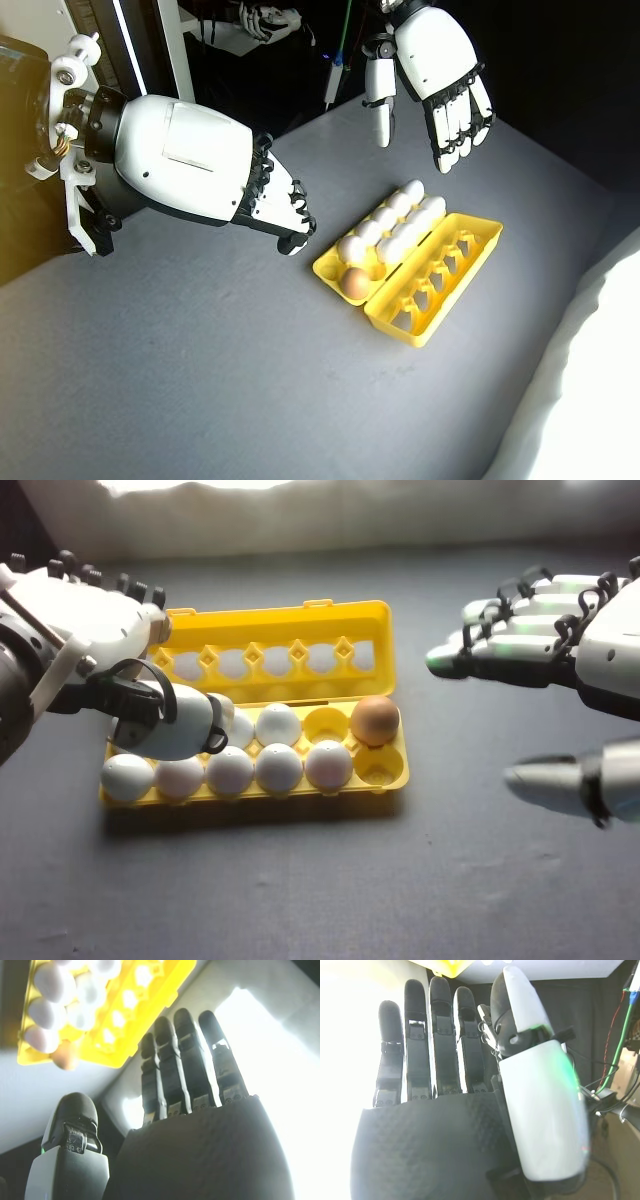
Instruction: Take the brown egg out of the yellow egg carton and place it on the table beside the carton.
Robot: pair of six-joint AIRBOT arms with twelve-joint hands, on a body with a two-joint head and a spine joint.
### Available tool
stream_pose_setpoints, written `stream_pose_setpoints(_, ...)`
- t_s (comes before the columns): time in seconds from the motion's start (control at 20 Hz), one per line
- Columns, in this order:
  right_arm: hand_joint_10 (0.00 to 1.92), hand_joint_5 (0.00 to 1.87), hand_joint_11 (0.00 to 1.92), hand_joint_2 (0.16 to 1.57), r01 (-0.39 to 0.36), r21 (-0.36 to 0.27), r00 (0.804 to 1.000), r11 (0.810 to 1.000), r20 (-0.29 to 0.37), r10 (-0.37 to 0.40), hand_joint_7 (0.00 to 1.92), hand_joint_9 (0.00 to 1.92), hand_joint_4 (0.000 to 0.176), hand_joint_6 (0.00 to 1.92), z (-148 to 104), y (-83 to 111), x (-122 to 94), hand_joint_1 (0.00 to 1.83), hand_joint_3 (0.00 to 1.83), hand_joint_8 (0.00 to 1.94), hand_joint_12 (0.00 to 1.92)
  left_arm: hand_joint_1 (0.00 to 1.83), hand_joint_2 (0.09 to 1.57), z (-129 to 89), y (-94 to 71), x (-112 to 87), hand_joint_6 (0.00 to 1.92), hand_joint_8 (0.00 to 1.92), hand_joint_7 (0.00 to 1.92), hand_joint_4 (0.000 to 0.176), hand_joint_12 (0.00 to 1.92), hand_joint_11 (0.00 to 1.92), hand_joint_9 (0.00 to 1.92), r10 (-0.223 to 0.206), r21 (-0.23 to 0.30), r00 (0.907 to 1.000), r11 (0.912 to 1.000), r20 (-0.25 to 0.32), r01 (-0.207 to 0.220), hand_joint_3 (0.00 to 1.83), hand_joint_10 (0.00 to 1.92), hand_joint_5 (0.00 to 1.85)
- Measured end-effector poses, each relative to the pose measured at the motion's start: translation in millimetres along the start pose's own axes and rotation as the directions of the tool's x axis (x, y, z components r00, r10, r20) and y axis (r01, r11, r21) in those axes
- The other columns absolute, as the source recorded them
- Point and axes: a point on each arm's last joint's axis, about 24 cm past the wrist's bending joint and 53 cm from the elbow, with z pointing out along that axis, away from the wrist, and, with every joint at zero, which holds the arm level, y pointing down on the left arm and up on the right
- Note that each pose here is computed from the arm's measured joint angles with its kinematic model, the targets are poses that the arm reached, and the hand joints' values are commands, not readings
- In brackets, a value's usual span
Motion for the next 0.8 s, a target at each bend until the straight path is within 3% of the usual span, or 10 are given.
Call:
stream_pose_setpoints(0.05, 0.02, 0.13, 0.00, 1.30, 0.000, -0.003, 1.000, 1.000, 0.003, 0.000, 0.13, 0.10, 0.000, 0.01, 0, 0.8, -1, 0.00, 0.00, 0.00, 0.34, 0.01, 1.24, 0, 0.2, -0.3, 0.00, 0.00, 0.18, 0.000, 0.38, 0.00, 0.15, 0.000, 0.000, 1.0000, 1.0000, 0.001, 0.000, 0.01, 0.00, 0.21)
stream_pose_setpoints(0.3, 0.02, 0.17, 0.00, 1.28, 0.016, 0.001, 1.000, 1.000, -0.001, -0.016, 0.17, 0.15, 0.000, 0.01, 0, -0.2, 0, 0.11, 0.00, 0.01, 0.46, 0.00, 1.24, 0, 0.6, 0.9, 0.00, 0.00, 0.09, 0.000, 0.22, 0.00, 0.07, -0.003, -0.002, 1.0000, 1.0000, -0.004, 0.003, 0.00, 0.00, 0.14)
stream_pose_setpoints(0.35, 0.01, 0.18, 0.00, 1.29, 0.026, 0.005, 1.000, 1.000, 0.000, -0.026, 0.16, 0.14, 0.000, 0.01, 0, -0.2, -1, 0.10, 0.00, 0.00, 0.43, 0.00, 1.24, 0, 0.7, 1.2, 0.00, 0.00, 0.12, 0.000, 0.31, 0.00, 0.10, -0.004, -0.003, 1.0000, 1.0000, -0.005, 0.004, 0.00, 0.00, 0.15)
stream_pose_setpoints(0.45, 0.00, 0.16, 0.00, 1.30, 0.067, 0.010, 0.998, 0.998, 0.011, -0.067, 0.15, 0.13, 0.000, 0.00, 1, -1.5, -5, 0.12, 0.00, 0.00, 0.34, 0.00, 1.25, 0, 0.7, 1.5, 0.00, 0.00, 0.13, 0.000, 0.30, 0.00, 0.11, -0.005, -0.003, 1.0000, 1.0000, -0.006, 0.005, 0.00, 0.00, 0.17)
stream_pose_setpoints(0.55, 0.01, 0.18, 0.00, 1.21, 0.145, 0.041, 0.989, 0.989, 0.012, -0.146, 0.19, 0.16, 0.000, 0.00, 3, -8.7, -2, 0.44, 0.00, 0.00, 0.50, 0.00, 1.23, 0, 0.7, 1.0, 0.00, 0.00, 0.16, 0.000, 0.28, 0.00, 0.12, -0.004, -0.002, 1.0000, 1.0000, -0.004, 0.004, 0.00, 0.00, 0.19)
stream_pose_setpoints(0.65, 0.01, 0.17, 0.00, 1.16, 0.143, 0.048, 0.990, 0.989, 0.006, -0.143, 0.18, 0.17, 0.000, 0.01, 3, -11.4, 0, 0.63, 0.00, 0.00, 0.67, 0.00, 1.23, 0, 0.9, 0.9, 0.01, 0.01, 0.18, 0.000, 0.34, 0.00, 0.15, -0.006, -0.004, 1.0000, 1.0000, -0.004, 0.006, 0.00, 0.01, 0.21)
stream_pose_setpoints(0.7, 0.01, 0.17, 0.00, 1.11, 0.142, 0.042, 0.990, 0.989, 0.015, -0.143, 0.18, 0.17, 0.000, 0.01, 4, -9.4, -1, 0.79, 0.00, 0.00, 0.65, 0.00, 1.23, 0, 1.0, 0.0, 0.01, 0.01, 0.18, 0.000, 0.33, 0.00, 0.14, -0.004, -0.004, 1.0000, 1.0000, 0.000, 0.004, 0.00, 0.00, 0.22)
stream_pose_setpoints(0.8, 0.00, 0.11, 0.00, 1.07, 0.145, 0.024, 0.989, 0.989, 0.039, -0.146, 0.14, 0.13, 0.000, 0.00, 7, -4.5, -5, 0.92, 0.00, 0.00, 0.53, 0.00, 1.23, 1, 0.8, -0.8, 0.00, 0.00, 0.16, 0.000, 0.30, 0.00, 0.13, 0.015, 0.000, 0.9998, 0.9999, 0.011, -0.015, 0.00, 0.00, 0.20)
